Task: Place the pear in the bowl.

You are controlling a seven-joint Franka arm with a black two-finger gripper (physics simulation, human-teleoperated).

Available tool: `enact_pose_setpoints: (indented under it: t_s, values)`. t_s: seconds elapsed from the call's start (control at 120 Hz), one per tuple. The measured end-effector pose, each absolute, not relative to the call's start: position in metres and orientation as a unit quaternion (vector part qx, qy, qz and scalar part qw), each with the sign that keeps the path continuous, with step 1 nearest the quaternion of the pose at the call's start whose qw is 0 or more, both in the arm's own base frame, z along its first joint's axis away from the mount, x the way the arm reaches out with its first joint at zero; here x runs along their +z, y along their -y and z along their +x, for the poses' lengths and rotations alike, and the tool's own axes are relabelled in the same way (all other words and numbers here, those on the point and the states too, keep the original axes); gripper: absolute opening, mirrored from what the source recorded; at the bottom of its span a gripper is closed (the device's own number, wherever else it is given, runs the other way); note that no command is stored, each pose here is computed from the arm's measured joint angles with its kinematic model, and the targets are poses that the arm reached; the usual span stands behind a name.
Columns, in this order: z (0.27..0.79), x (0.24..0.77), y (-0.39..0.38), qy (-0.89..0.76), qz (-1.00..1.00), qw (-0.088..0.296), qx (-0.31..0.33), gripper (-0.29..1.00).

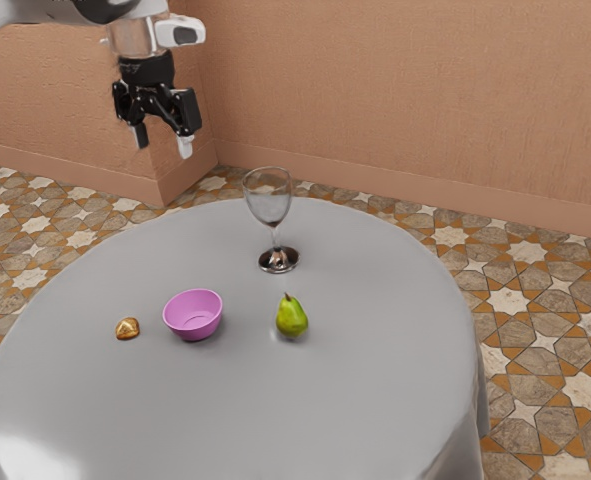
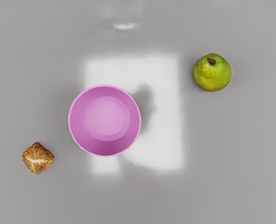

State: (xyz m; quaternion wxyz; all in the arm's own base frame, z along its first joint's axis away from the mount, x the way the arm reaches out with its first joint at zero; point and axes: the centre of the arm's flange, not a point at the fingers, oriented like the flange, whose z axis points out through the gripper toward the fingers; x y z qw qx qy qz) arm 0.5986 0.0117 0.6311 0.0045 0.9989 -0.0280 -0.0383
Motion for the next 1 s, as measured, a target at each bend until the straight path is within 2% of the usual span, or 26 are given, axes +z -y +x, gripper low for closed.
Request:
enact_pose_setpoints:
  t_s: [0.267,0.517,0.633,0.775,1.0]
  values:
    - [0.622,0.631,0.013,0.056,0.998,0.0,0.024,0.7]
    - [0.658,0.556,0.088,0.118,0.993,-0.003,0.006,0.7]
    - [0.65,0.515,0.117,0.138,0.99,-0.002,-0.026,0.7]
    - [0.611,0.451,0.125,0.146,0.988,0.007,-0.058,0.7]
    - [0.572,0.375,0.128,0.157,0.987,0.004,-0.018,0.7]
